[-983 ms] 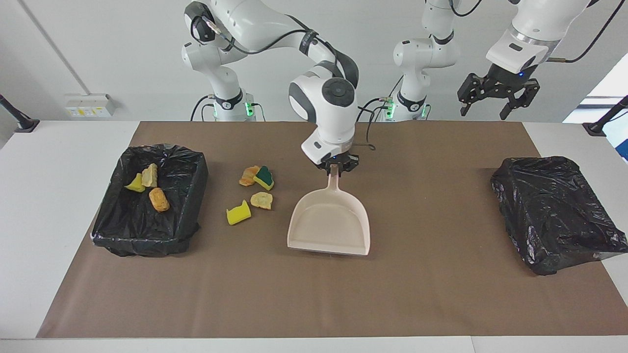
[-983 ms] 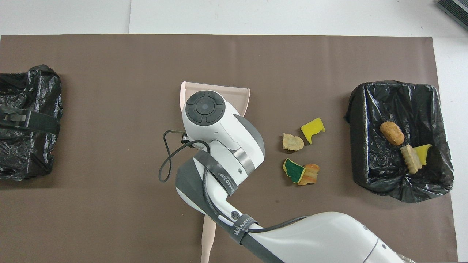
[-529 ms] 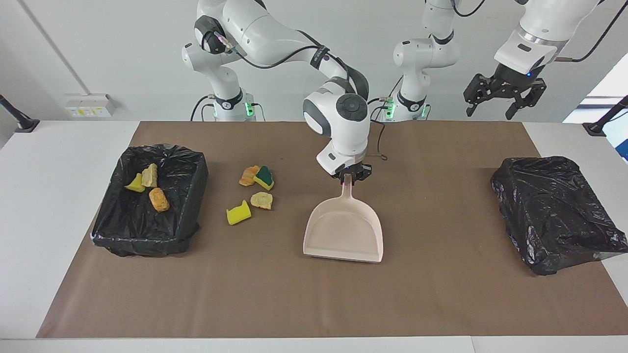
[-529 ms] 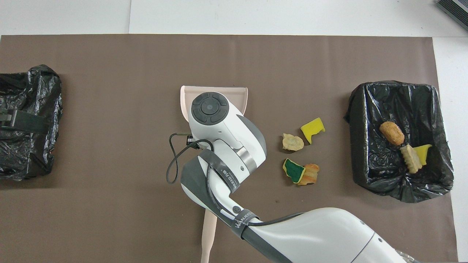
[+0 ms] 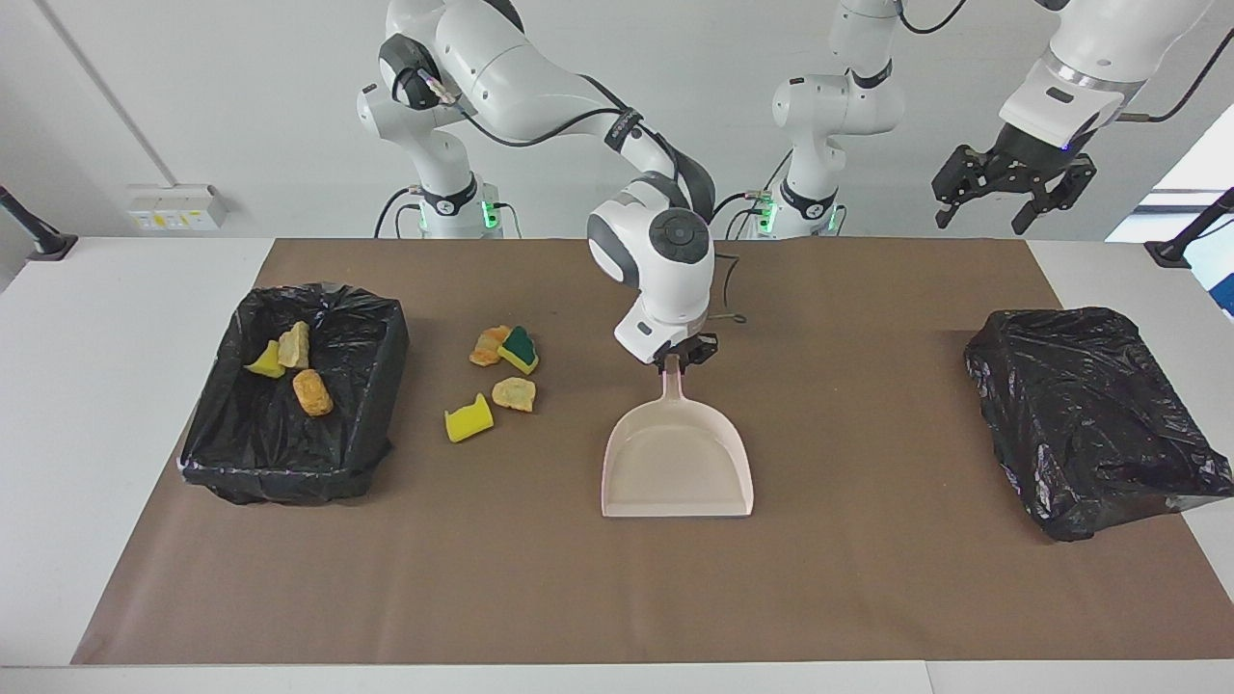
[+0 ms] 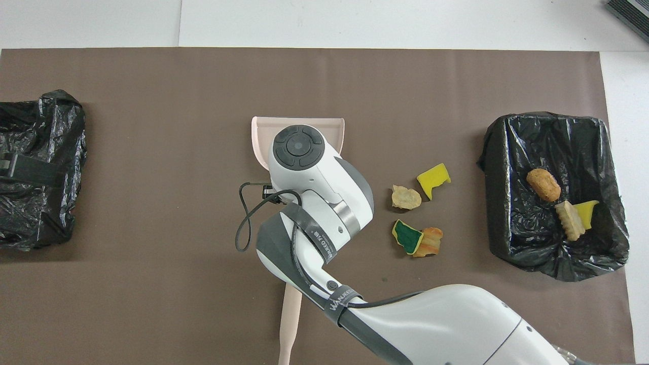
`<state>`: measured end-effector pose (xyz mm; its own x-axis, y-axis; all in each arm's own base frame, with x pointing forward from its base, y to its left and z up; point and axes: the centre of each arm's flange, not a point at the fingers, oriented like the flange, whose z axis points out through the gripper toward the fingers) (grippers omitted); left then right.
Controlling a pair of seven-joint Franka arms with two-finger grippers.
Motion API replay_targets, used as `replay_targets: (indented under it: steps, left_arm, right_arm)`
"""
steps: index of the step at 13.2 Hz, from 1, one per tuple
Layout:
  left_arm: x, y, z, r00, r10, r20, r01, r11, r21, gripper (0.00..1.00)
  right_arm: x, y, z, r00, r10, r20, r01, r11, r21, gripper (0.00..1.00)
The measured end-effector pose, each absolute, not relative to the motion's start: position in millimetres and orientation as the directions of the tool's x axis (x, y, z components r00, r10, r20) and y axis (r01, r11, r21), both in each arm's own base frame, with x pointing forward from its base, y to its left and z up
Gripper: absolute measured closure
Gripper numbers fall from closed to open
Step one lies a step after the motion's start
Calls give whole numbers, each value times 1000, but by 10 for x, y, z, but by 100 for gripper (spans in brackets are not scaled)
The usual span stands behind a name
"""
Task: Sweep and dump trash in bin
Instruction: 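Release the dustpan and withdraw the right gripper toward the robot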
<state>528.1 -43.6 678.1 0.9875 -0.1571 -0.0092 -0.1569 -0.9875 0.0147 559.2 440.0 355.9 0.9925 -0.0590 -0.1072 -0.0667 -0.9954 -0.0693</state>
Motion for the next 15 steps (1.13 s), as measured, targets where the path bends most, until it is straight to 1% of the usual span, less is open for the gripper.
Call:
replay_targets:
  steps: [2,3,5,6,7,8,9,10,12,14,15]
  left_arm:
    - [5266,-432,6804,988,-157,-5,-157,-988,15,0]
    - [5257,-440,6817,987,-158,-2,-158,-987,15,0]
    - [5242,-455,6838,987,-160,2,-160,-987,15,0]
    - [5239,-446,6842,987,-159,2,-159,-987,15,0]
    - [5239,-435,6844,988,-157,3,-157,-988,15,0]
    - [5240,-427,6844,988,-155,3,-155,-988,15,0]
    - [5239,-425,6843,988,-155,2,-155,-988,15,0]
    - [5238,-424,6842,988,-155,1,-155,-988,15,0]
    - [5238,-419,6842,988,-154,0,-154,-988,15,0]
    - [5238,-417,6842,988,-153,0,-153,-988,15,0]
    - [5238,-420,6842,988,-154,0,-154,-988,15,0]
  right_arm:
    - [5591,4400,3555,992,-61,-107,-69,-995,-69,67]
    - [5592,4400,3558,992,-61,-107,-69,-995,-69,62]
    - [5595,4400,3604,993,-61,-101,-69,-995,-73,38]
    - [5590,4394,3672,993,-61,-96,-68,-995,-75,29]
    - [5566,4380,3778,994,-59,-96,-66,-995,-70,19]
    - [5520,4360,3927,994,-55,-99,-61,-996,-60,6]
    - [5447,4337,4117,993,-51,-102,-56,-997,-48,0]
    - [5349,4310,4327,992,-56,-109,-60,-998,-36,0]
    - [4993,4290,4762,986,-73,-150,-80,-996,-41,0]
    - [4473,4373,4959,981,-64,-186,-74,-996,-48,0]
    - [4159,4440,4956,976,-65,-208,-74,-997,-37,0]
